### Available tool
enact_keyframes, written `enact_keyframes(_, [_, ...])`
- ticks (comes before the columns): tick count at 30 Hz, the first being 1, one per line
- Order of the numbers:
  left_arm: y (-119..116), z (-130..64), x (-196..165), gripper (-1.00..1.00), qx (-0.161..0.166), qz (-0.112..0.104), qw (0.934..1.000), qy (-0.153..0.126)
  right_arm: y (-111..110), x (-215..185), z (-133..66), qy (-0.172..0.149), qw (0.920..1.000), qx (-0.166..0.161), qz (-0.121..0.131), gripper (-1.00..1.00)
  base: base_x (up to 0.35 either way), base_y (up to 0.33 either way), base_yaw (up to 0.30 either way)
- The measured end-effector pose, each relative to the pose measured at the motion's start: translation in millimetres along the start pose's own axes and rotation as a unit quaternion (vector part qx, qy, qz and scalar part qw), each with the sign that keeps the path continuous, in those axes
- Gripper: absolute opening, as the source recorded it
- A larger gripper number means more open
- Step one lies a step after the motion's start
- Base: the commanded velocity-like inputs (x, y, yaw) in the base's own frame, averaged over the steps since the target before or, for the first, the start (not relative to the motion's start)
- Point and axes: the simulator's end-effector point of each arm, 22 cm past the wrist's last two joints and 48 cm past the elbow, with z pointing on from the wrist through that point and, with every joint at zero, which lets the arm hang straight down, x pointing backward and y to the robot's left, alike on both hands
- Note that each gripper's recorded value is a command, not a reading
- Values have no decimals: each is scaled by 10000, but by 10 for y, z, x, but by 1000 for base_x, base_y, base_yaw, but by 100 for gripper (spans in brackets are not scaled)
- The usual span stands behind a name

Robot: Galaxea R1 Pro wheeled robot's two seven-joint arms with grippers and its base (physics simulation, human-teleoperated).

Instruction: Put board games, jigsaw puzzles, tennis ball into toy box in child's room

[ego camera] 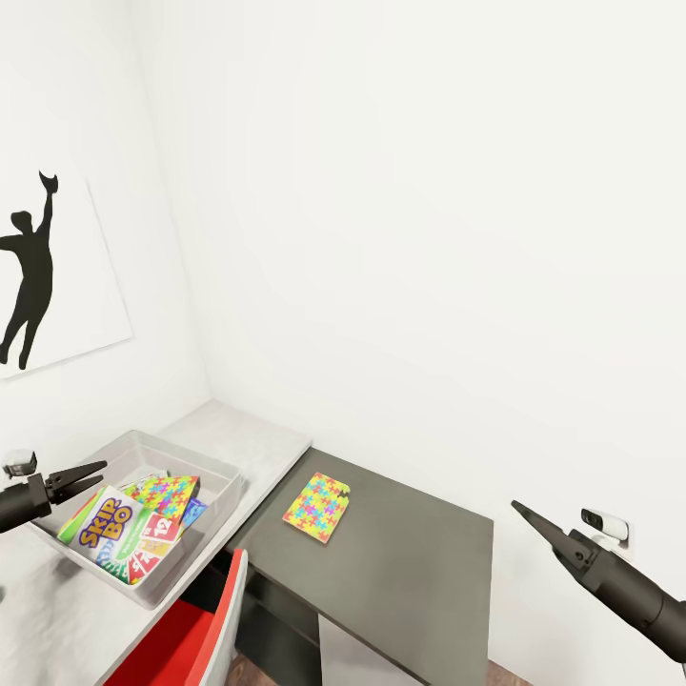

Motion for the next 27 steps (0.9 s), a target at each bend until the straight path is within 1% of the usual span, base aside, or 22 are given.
enact_keyframes(23, [1,4,4,100,-2,-1,10000,3,-5,2,-2,6,10000,11,-2,100,0,0,0])
enact_keyframes(27, [-5,1,1,100,1,6,10000,0,4,-4,-2,0,10000,1,-9,100,0,0,-72])
